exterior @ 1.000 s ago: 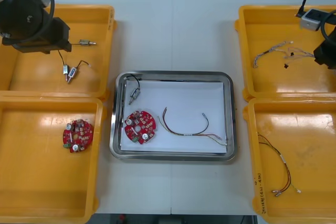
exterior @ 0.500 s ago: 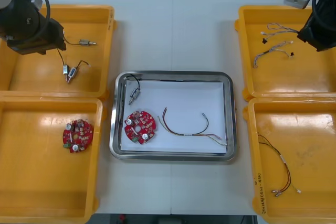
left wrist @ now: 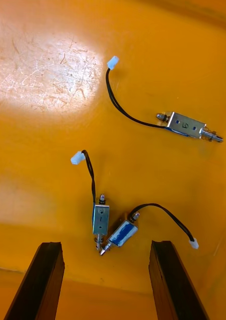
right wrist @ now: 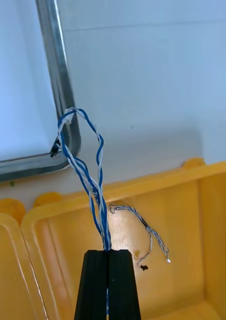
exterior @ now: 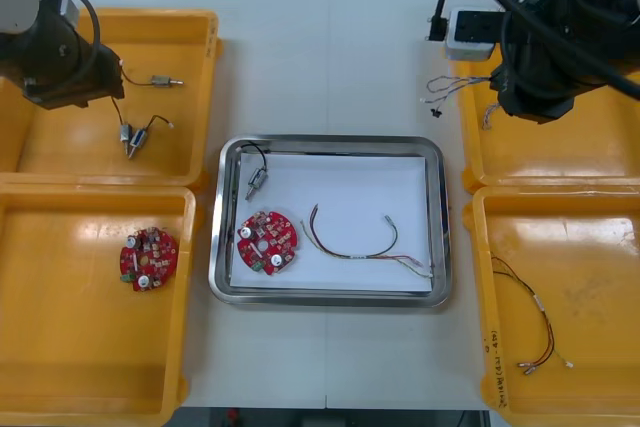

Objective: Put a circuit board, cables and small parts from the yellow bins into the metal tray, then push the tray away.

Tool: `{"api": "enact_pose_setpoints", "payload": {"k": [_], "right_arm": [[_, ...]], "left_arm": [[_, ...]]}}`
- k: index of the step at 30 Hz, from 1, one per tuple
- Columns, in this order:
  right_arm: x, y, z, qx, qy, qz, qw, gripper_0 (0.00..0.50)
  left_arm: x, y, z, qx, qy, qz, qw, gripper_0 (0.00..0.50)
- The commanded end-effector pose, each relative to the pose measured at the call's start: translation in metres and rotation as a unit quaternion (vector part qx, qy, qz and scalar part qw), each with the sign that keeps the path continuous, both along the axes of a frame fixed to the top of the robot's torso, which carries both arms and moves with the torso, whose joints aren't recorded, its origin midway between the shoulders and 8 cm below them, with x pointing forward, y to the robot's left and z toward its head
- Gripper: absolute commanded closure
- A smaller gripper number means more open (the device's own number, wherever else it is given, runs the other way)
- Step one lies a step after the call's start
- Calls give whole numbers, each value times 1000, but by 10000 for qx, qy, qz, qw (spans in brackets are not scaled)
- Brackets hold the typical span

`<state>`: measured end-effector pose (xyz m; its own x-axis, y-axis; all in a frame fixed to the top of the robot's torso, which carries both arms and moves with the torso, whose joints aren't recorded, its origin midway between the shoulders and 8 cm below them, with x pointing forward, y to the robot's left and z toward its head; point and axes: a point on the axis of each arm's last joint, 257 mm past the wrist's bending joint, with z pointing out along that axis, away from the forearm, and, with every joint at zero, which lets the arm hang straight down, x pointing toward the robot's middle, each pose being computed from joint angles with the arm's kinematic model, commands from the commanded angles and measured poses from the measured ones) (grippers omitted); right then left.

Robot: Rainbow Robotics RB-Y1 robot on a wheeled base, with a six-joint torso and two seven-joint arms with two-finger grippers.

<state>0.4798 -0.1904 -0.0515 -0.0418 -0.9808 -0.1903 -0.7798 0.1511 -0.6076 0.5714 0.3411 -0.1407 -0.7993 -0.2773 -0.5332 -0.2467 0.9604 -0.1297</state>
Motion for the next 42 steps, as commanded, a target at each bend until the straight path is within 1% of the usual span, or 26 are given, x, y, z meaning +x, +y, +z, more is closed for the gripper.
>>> {"api": "enact_pose_setpoints", "payload": {"k": [1,3,7,10,11,13,15,16,18,23,26,27,28,32,36,38,39,42], "right_arm": [[-10,35,3,42,-21,326,9995,500],[-15,51,-3,58,62,486,9988,500],[-22,69,-19,-25,213,645,9977,500],[-27,81,-37,-133,450,740,9962,500],[-28,83,-40,-149,489,755,9958,500],[-29,92,-49,-176,664,773,9946,500],[-29,96,-56,-185,784,767,9938,500],[-29,99,-61,-196,886,742,9931,500],[-30,100,-72,-245,1043,699,9918,500],[-31,100,-93,-292,1369,563,9886,500],[-31,100,-108,-308,1643,426,9850,500],[-31,100,-108,-308,1643,426,9850,500],[-31,101,-116,-318,1764,356,9832,500],[-25,109,-125,-233,1778,296,9833,500],[-13,119,-133,-179,1623,239,9863,500],[-10,123,-137,-172,1578,234,9870,500],[-6,128,-141,-128,1506,227,9882,500],[-1,133,-145,-101,1434,202,9894,500]], "left_arm": [[3,27,-2,430,-45,-31,9991,0],[6,28,-7,455,-43,-51,9989,0],[9,29,-13,489,-56,-61,9988,0],[11,30,-19,486,-44,-61,9988,0],[12,31,-21,493,-33,-62,9988,0],[15,31,-25,492,-58,-75,9987,0],[16,31,-30,497,-57,-76,9987,0],[18,32,-32,537,-65,-91,9985,0],[18,34,-36,595,-42,-81,9982,0],[16,34,-43,616,33,-116,9980,0],[15,31,-48,675,90,-174,9975,0],[15,31,-48,675,90,-174,9975,0],[14,31,-50,677,116,-177,9975,0],[13,29,-54,660,129,-203,9975,0],[14,32,-61,724,62,-215,9971,0],[14,34,-63,766,54,-209,9968,0],[14,36,-63,786,49,-202,9967,0],[14,36,-64,795,60,-211,9966,0]]}}
